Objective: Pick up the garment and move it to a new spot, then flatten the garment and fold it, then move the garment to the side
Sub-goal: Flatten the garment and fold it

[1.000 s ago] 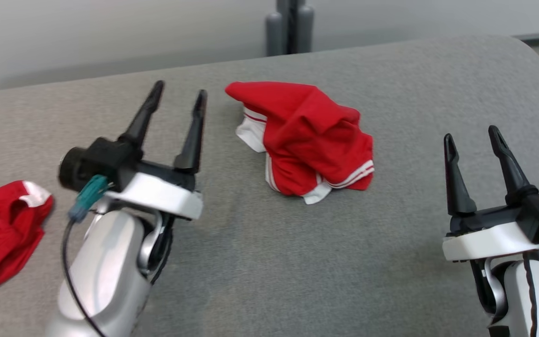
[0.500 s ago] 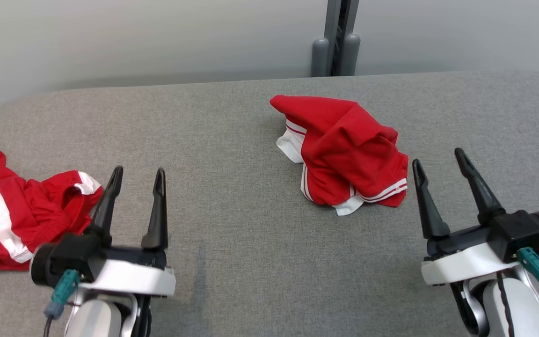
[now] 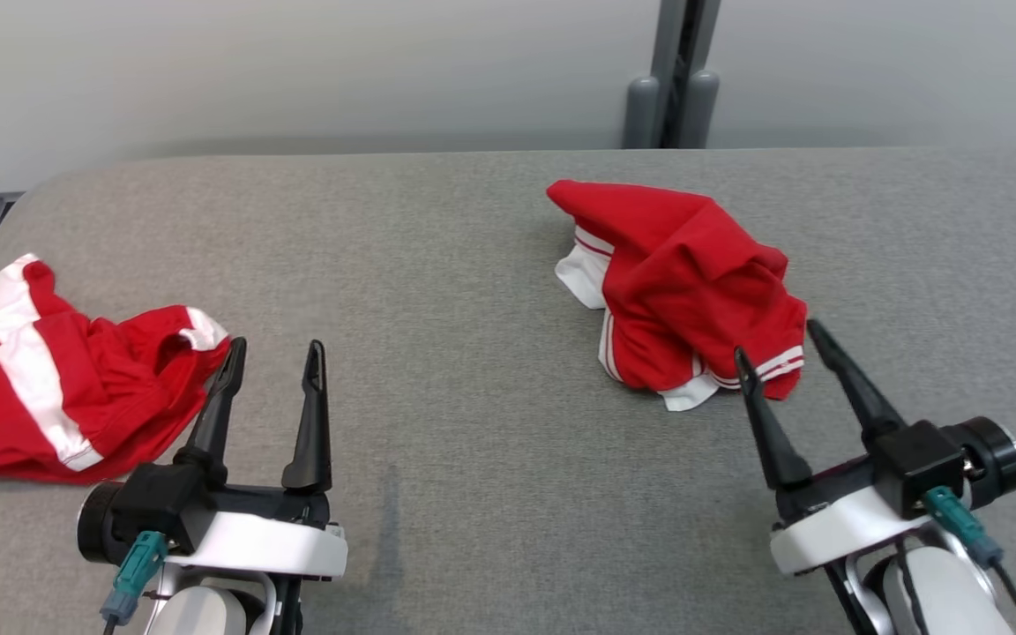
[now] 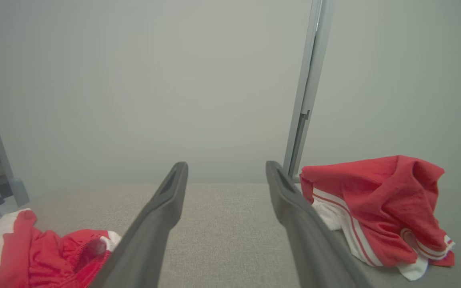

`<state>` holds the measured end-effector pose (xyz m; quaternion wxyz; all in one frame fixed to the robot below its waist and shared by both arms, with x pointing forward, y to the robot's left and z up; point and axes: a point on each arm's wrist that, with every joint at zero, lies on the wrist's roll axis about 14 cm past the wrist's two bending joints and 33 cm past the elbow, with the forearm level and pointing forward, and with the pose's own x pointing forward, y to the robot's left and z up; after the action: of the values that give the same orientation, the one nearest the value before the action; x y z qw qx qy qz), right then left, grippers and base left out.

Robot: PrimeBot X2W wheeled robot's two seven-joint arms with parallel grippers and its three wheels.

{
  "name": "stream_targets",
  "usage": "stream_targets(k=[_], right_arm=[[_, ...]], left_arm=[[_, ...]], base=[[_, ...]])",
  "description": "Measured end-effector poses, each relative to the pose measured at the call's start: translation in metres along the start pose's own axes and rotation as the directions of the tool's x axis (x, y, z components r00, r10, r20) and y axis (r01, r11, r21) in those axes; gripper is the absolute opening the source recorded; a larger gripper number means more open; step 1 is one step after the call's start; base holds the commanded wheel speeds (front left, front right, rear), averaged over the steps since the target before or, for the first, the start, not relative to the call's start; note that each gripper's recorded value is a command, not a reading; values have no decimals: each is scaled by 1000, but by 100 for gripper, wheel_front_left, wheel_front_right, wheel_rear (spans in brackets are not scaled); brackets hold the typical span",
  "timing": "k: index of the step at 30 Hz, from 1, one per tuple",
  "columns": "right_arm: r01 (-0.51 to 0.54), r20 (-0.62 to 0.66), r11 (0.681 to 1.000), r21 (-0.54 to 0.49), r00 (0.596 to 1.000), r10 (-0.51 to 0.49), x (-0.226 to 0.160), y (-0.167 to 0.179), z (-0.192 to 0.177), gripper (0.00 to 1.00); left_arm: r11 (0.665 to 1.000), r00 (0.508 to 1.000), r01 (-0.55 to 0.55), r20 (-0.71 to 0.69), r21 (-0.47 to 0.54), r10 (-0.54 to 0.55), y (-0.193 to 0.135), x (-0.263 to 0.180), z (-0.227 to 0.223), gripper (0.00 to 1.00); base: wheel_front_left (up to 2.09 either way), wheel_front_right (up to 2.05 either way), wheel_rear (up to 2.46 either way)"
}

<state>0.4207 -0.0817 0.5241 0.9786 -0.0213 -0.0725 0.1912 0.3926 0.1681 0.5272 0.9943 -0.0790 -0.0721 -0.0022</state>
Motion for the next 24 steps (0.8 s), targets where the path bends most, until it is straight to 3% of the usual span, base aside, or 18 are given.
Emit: stream_targets(k=[10, 17, 24], right_arm=[[-187, -181, 982, 24, 965, 188, 19, 43, -62, 100], [-237, -319, 971, 34, 918, 235, 30, 52, -108, 100], [-239, -367, 970, 40, 900, 237, 41, 53, -126, 100]], left_arm=[[1000, 998, -10, -60, -22, 8, 5, -14, -16, 100], [996, 994, -80, -72, -24, 78, 25, -21, -18, 100], [994, 992, -112, -68, -14, 111, 36, -24, -15, 100]], base=[[0, 0, 0], [0, 0, 0], [0, 0, 0]])
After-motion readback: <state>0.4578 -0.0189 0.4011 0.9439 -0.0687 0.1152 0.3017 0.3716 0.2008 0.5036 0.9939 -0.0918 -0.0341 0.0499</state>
